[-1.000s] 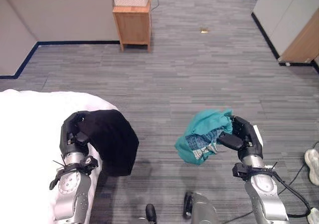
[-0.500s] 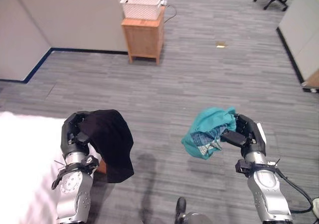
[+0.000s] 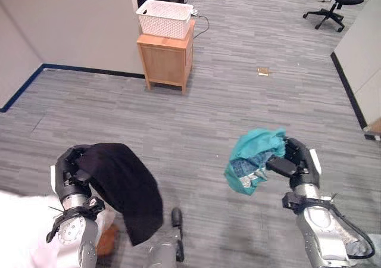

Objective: Pick up bed clothes into laundry basket.

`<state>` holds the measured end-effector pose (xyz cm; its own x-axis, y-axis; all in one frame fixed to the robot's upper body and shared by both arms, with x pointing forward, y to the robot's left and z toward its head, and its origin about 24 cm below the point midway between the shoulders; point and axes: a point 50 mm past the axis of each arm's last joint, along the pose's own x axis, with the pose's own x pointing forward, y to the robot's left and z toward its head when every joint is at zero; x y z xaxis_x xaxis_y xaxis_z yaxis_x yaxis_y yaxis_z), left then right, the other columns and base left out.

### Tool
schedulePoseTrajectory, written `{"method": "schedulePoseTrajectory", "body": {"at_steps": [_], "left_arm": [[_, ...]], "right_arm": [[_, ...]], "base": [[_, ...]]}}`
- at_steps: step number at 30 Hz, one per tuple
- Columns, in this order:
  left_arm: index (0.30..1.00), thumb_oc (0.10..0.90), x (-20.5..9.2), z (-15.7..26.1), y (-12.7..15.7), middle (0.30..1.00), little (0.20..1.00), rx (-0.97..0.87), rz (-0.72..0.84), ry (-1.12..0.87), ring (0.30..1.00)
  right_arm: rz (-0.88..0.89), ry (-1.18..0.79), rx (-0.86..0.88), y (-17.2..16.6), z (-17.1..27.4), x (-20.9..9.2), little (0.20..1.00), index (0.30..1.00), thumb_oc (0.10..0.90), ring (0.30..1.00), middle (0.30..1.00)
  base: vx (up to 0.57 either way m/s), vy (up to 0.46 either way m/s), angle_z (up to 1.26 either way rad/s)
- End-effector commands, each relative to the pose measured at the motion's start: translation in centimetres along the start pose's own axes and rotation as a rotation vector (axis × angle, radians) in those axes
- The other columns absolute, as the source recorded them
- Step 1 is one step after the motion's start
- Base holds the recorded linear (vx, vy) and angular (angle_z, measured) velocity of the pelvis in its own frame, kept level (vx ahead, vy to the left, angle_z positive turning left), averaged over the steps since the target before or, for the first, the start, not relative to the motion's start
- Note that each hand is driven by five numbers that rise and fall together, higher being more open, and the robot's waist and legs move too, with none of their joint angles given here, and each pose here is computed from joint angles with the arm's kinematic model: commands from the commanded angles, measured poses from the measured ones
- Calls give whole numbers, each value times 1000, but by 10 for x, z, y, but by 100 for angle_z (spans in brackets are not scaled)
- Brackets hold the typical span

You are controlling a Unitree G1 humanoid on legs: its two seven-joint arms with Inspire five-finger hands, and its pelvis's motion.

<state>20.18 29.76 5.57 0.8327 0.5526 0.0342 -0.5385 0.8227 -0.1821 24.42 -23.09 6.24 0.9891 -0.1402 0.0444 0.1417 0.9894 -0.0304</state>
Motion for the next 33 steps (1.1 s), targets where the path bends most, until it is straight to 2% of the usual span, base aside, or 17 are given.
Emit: {"method": "schedulePoseTrajectory", "body": {"at_steps": [1, 6, 12, 19, 25, 26, 29, 33], "left_arm": [[300, 400, 6, 77, -4, 300, 300, 48, -65, -400, 300], [300, 400, 16, 91, -11, 300, 300, 112, -80, -452, 300], [300, 400, 17, 96, -17, 300, 300, 88, -101, -470, 300], [300, 400, 13, 84, -21, 300, 300, 45, -141, -409, 300], [300, 400, 15, 65, -51, 300, 300, -4, -293, -315, 300], [300, 400, 11, 52, -64, 300, 300, -15, -371, -259, 300], [300, 400, 11, 49, -84, 300, 300, -99, -433, -232, 300], [300, 400, 12, 55, -91, 300, 300, -92, -467, -250, 300]], "right_arm": [[6, -344, 24, 3, 65, 18, 300, 300, 400, 300, 300], [50, -398, 27, 18, 78, 26, 300, 300, 400, 300, 300], [81, -427, 25, 29, 88, 31, 300, 300, 400, 300, 300], [41, -383, 31, 17, 78, 25, 300, 300, 400, 300, 300], [-13, -344, 10, 3, 68, 14, 300, 300, 400, 300, 300], [-18, -339, 10, 0, 65, 13, 300, 300, 400, 300, 300], [-48, -350, 27, -6, 67, 15, 300, 300, 400, 300, 300], [-83, -347, 5, -14, 68, 18, 300, 300, 400, 300, 300]], "base": [[457, 115, -65], [366, 173, -10], [463, 210, 31], [463, -56, 38], [543, -133, 58], [509, -215, 41], [584, -429, 11], [363, -317, -4]]}}
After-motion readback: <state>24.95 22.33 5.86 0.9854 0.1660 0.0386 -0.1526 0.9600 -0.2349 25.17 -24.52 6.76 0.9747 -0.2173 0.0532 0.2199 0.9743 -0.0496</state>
